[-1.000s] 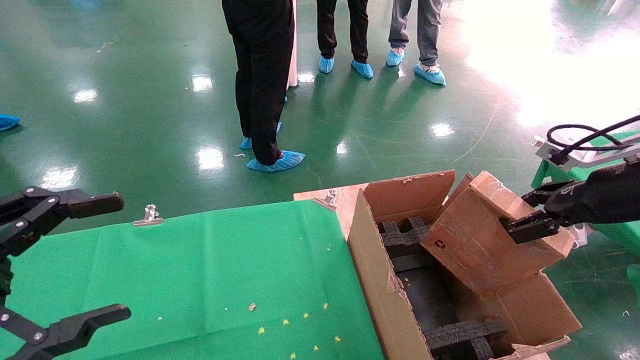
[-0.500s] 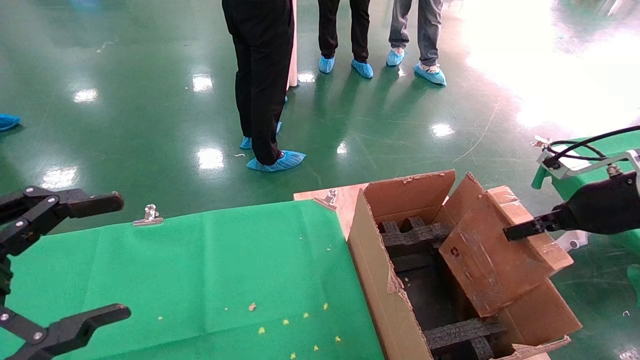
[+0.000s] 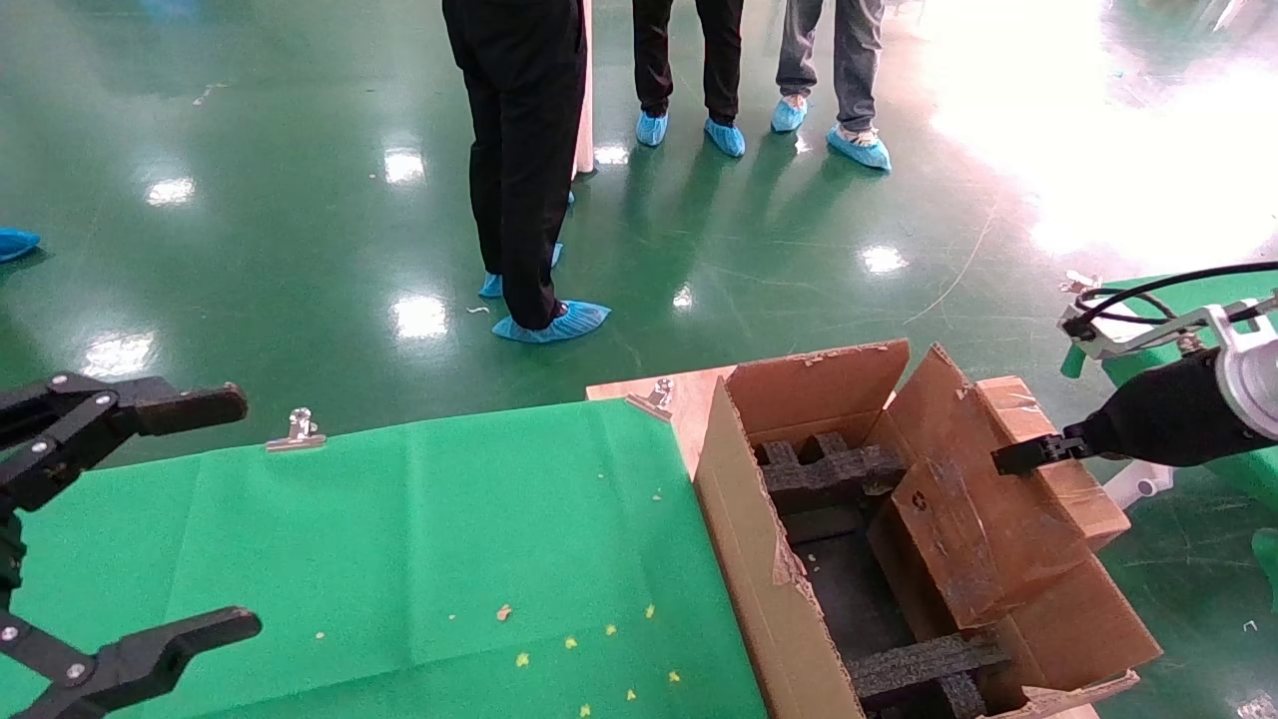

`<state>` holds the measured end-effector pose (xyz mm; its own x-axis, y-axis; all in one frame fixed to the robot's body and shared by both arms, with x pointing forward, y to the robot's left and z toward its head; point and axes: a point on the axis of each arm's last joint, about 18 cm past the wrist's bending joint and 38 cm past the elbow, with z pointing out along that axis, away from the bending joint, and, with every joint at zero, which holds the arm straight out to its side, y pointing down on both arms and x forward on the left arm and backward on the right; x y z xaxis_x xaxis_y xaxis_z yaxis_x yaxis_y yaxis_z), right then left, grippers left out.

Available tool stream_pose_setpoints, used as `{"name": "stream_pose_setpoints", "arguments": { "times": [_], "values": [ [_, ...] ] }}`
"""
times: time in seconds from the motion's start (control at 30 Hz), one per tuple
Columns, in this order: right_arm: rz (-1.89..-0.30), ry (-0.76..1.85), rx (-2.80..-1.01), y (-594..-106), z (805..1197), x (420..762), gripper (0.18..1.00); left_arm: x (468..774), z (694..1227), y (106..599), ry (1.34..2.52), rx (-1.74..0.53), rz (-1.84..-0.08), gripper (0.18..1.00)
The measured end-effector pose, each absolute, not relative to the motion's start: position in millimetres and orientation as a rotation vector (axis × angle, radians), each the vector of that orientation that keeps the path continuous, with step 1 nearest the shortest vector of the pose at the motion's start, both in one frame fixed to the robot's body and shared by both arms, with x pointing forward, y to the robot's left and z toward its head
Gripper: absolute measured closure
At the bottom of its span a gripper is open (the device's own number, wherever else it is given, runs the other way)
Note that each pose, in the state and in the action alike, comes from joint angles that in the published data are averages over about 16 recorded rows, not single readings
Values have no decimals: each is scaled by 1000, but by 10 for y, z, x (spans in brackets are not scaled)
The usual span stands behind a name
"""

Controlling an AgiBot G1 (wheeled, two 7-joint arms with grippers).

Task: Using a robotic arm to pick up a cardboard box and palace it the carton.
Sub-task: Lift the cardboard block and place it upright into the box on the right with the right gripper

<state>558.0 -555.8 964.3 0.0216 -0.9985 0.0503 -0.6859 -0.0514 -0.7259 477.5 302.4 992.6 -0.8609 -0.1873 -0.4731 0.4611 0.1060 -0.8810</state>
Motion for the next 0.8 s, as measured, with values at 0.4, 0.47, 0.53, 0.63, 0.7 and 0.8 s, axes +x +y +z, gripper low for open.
{"name": "stream_pose_setpoints", "arguments": {
  "times": [0.4, 0.47, 0.53, 0.63, 0.7, 0.8],
  "values": [
    [-821, 1744, -1785, -5452, 9477, 5783, 879, 4775, 9926, 3024, 1916, 266, -1805, 184],
    [-825, 1746, -1786, -5438, 9441, 5817, 879, 4775, 9926, 3024, 1916, 266, -1805, 184],
    [-829, 1748, -1787, -5427, 9404, 5851, 879, 4775, 9926, 3024, 1916, 266, -1805, 184],
    [-834, 1751, -1788, -5412, 9350, 5901, 879, 4775, 9926, 3024, 1916, 266, -1805, 184],
    [-837, 1753, -1789, -5402, 9315, 5933, 879, 4775, 9926, 3024, 1916, 266, -1805, 184],
    [-839, 1755, -1791, -5388, 9263, 5980, 880, 4775, 9926, 3024, 1916, 266, -1805, 184]
  ]
}}
